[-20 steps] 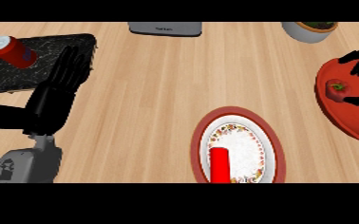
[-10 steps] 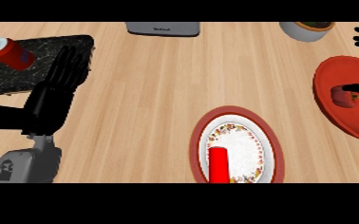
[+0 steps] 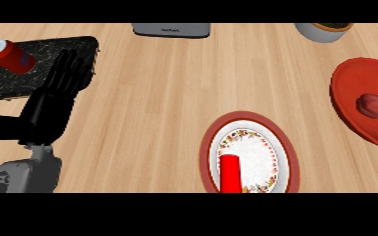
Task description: Pick the bell pepper from the plate and place it in the bowl
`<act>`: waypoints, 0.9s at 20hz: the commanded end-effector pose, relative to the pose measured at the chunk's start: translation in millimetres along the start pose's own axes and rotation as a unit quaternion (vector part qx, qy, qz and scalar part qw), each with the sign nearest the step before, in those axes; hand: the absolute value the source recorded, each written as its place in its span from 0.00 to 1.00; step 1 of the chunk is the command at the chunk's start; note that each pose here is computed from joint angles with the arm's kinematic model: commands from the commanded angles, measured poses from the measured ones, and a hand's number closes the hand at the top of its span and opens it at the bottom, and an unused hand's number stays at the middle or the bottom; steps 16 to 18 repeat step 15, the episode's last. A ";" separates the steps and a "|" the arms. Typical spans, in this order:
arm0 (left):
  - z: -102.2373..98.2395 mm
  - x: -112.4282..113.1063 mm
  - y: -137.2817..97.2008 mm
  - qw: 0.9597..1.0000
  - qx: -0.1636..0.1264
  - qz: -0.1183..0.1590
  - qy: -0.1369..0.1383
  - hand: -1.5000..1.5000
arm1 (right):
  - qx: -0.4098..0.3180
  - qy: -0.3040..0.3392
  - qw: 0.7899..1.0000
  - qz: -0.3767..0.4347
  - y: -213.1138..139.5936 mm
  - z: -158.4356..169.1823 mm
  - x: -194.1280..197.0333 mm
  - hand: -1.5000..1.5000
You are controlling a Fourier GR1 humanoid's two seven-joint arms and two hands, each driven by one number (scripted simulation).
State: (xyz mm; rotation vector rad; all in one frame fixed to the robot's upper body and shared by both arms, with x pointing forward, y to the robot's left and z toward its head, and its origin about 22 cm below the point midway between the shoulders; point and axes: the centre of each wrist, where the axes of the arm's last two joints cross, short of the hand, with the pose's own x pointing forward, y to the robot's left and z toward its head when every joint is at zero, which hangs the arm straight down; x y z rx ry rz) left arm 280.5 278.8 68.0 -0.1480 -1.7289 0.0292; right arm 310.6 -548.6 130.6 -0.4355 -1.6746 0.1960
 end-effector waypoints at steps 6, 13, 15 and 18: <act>4.8 -0.6 9.4 1.000 0.003 0.004 0.001 0.50 | -0.017 0.023 0.999 -0.018 -61.6 51.6 2.1 0.00; 2.8 1.5 9.7 1.000 0.008 -0.002 0.003 0.50 | 0.007 0.031 0.999 -0.018 -76.7 70.4 0.2 0.00; 5.4 0.6 9.1 1.000 0.017 -0.005 0.001 0.50 | 0.008 0.037 0.999 -0.019 -80.5 77.0 -1.6 0.00; 5.4 0.6 9.1 1.000 0.017 -0.005 0.001 0.50 | 0.008 0.037 0.999 -0.019 -80.5 77.0 -1.6 0.00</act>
